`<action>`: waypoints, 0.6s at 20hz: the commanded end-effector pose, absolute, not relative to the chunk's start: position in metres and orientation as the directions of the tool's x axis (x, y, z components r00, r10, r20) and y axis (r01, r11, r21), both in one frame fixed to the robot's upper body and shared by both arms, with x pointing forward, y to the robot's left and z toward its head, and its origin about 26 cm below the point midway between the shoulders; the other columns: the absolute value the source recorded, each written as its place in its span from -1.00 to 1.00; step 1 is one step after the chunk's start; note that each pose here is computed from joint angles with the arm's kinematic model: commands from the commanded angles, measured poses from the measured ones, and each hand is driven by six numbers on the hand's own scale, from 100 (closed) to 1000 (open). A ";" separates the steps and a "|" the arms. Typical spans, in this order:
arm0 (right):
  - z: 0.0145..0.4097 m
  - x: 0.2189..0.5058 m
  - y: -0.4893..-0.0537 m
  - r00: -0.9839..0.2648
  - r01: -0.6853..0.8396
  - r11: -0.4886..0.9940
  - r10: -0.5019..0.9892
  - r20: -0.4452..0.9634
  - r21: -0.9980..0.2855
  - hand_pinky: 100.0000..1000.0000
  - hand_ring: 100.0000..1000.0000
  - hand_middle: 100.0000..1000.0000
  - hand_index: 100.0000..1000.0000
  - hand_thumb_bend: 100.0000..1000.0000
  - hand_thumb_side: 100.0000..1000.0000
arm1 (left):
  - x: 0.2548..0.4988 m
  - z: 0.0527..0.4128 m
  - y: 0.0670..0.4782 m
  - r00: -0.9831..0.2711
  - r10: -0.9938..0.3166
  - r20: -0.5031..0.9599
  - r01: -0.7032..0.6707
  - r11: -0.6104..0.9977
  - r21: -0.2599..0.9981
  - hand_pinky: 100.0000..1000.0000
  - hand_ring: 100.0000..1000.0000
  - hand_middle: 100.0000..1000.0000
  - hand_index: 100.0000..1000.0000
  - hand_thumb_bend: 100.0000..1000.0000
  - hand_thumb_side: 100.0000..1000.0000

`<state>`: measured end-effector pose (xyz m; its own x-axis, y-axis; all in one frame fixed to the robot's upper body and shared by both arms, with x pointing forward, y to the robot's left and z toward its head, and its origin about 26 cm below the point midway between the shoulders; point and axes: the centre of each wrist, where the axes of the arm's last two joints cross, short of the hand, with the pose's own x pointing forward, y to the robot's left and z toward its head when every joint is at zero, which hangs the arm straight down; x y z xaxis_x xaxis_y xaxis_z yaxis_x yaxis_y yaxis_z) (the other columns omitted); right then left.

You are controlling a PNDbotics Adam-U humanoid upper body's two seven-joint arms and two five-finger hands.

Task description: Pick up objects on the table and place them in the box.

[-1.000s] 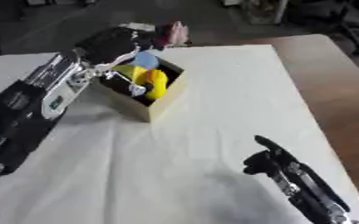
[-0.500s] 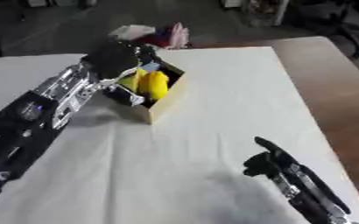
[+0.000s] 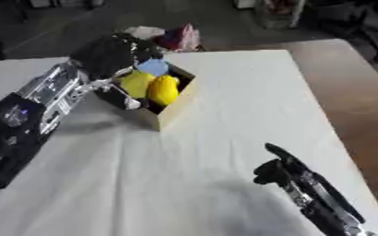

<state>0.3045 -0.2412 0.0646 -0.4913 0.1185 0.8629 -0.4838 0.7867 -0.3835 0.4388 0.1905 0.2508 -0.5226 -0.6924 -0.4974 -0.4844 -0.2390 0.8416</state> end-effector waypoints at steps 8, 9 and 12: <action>0.069 0.302 -0.254 -0.502 -0.435 0.803 0.159 0.850 -0.407 0.36 0.26 0.24 1.00 -1.00 0.58 | 0.392 0.279 0.236 -0.529 -0.742 -0.411 -0.641 0.033 0.767 0.49 0.31 0.30 0.62 -1.00 -1.00; 0.070 0.302 -0.256 -0.502 -0.428 0.807 0.161 0.850 -0.406 0.36 0.25 0.23 1.00 -1.00 0.57 | 0.387 0.275 0.236 -0.540 -0.752 -0.377 -0.644 0.081 0.760 0.48 0.30 0.29 0.61 -1.00 -0.98; 0.072 0.301 -0.260 -0.507 -0.405 0.819 0.169 0.845 -0.406 0.36 0.25 0.22 1.00 -1.00 0.51 | 0.373 0.260 0.229 -0.590 -0.760 -0.273 -0.637 0.231 0.735 0.46 0.28 0.27 0.59 -1.00 -0.77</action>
